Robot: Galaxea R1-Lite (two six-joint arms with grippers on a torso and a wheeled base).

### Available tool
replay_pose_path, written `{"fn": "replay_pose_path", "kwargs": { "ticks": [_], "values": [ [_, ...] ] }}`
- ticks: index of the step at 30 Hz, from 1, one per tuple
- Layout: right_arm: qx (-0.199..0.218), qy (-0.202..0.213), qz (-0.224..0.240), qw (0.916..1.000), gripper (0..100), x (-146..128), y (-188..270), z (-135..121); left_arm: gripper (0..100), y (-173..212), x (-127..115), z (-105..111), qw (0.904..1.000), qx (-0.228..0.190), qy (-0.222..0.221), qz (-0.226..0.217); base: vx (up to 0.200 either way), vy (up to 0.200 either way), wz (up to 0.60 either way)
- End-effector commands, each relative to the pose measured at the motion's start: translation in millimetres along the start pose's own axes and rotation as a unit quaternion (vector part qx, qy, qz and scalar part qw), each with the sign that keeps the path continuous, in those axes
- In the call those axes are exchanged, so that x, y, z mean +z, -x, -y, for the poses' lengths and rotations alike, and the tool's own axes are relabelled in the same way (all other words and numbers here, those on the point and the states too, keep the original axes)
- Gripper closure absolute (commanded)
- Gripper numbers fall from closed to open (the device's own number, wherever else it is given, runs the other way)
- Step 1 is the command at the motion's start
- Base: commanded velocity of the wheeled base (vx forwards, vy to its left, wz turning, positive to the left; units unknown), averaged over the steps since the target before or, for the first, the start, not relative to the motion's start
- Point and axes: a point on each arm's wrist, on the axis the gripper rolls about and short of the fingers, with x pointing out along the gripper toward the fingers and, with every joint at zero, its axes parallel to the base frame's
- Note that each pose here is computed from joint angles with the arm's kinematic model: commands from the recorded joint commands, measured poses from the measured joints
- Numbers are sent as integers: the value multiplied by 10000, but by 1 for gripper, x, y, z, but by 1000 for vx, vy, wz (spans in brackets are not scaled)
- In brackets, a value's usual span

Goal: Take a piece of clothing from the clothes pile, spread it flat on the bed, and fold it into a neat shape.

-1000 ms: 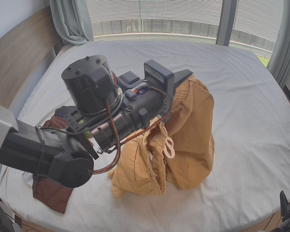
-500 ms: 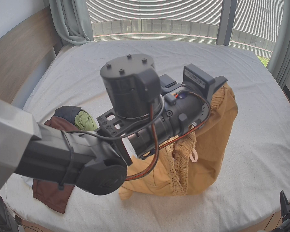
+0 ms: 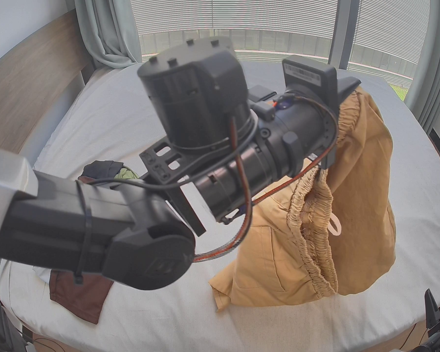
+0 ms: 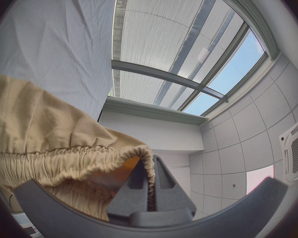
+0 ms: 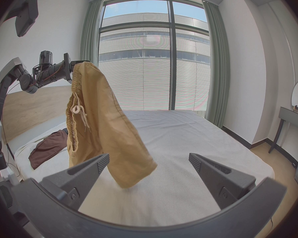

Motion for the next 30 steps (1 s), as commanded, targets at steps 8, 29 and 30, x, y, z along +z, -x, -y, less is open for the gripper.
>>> {"fn": "replay_pose_path", "kwargs": {
  "ticks": [8,29,30],
  "values": [
    [-2,12,-6,10000,0,-5,0,0,100,102,70,-15,9896,820,-1092,461,0,0,0],
    [-2,12,-6,10000,0,-5,0,0,100,195,116,-44,9609,1550,-2295,0,0,0,0],
    [-2,12,-6,10000,0,-5,0,0,100,199,116,-45,9601,1566,-2318,-41,0,0,0]
  ]
}}
